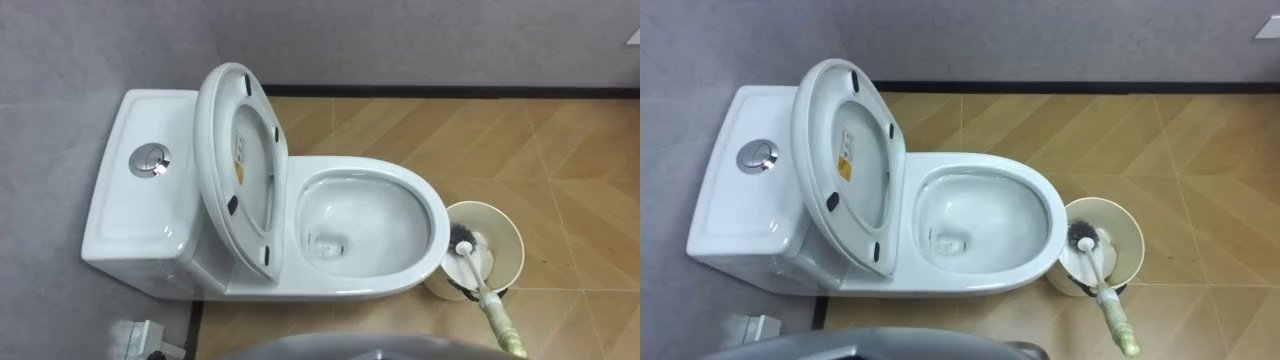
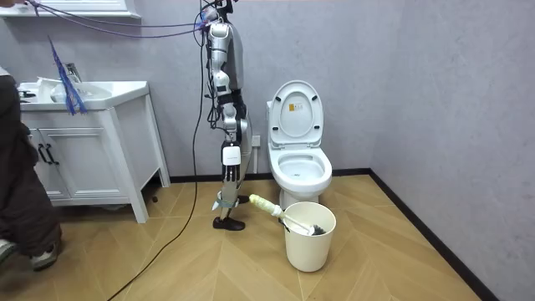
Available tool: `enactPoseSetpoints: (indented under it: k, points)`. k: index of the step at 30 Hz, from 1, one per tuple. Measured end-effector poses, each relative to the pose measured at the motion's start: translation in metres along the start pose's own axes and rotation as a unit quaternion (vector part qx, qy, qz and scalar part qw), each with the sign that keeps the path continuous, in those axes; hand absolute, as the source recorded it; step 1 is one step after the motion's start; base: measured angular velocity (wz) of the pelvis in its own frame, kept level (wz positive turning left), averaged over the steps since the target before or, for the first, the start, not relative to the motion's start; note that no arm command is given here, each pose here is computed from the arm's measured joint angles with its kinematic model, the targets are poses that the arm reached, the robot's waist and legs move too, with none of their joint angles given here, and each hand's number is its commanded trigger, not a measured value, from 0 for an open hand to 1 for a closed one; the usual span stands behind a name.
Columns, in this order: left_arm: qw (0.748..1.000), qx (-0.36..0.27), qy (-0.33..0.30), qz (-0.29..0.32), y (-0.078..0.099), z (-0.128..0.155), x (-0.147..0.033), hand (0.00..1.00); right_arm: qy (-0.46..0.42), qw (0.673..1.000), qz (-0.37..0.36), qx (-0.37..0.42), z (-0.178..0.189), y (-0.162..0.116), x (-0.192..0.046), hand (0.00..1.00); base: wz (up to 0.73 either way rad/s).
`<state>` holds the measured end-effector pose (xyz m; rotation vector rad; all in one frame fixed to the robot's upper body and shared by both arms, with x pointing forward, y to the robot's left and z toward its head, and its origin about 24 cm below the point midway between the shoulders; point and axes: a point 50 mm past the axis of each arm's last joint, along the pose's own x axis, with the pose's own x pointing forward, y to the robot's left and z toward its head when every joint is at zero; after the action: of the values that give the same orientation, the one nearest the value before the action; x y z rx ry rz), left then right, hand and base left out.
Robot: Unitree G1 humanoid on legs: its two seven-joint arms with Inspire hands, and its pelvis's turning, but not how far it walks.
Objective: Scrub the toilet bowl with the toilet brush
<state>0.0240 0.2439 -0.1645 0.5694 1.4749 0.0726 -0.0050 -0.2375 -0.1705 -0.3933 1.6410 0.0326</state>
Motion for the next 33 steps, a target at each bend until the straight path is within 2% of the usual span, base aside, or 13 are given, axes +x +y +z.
enactPoseSetpoints:
  k: [11,17,21,29,33]
  points:
    - [1.000,-0.003,-0.019,0.005,0.001,0.006,-0.001,0.00,-0.016,1.000,-0.019,-0.013,0.003,-0.002,0.000,0.00,-0.01]
    - [0.999,-0.007,-0.032,0.004,0.001,0.009,-0.001,0.00,-0.059,0.995,-0.079,0.003,0.020,-0.014,-0.003,0.00,-0.08]
    - [0.999,-0.014,-0.037,0.001,0.000,0.009,0.000,0.00,-0.122,0.982,-0.137,0.045,0.041,-0.030,-0.010,0.00,0.00]
    - [0.998,-0.019,-0.059,0.001,0.000,0.012,-0.001,0.00,-0.211,0.951,-0.197,0.113,0.080,-0.048,-0.024,0.00,0.00]
    - [0.996,-0.048,-0.075,-0.003,0.000,0.016,-0.001,0.00,-0.258,0.927,-0.238,0.131,0.095,-0.057,-0.035,0.00,0.00]
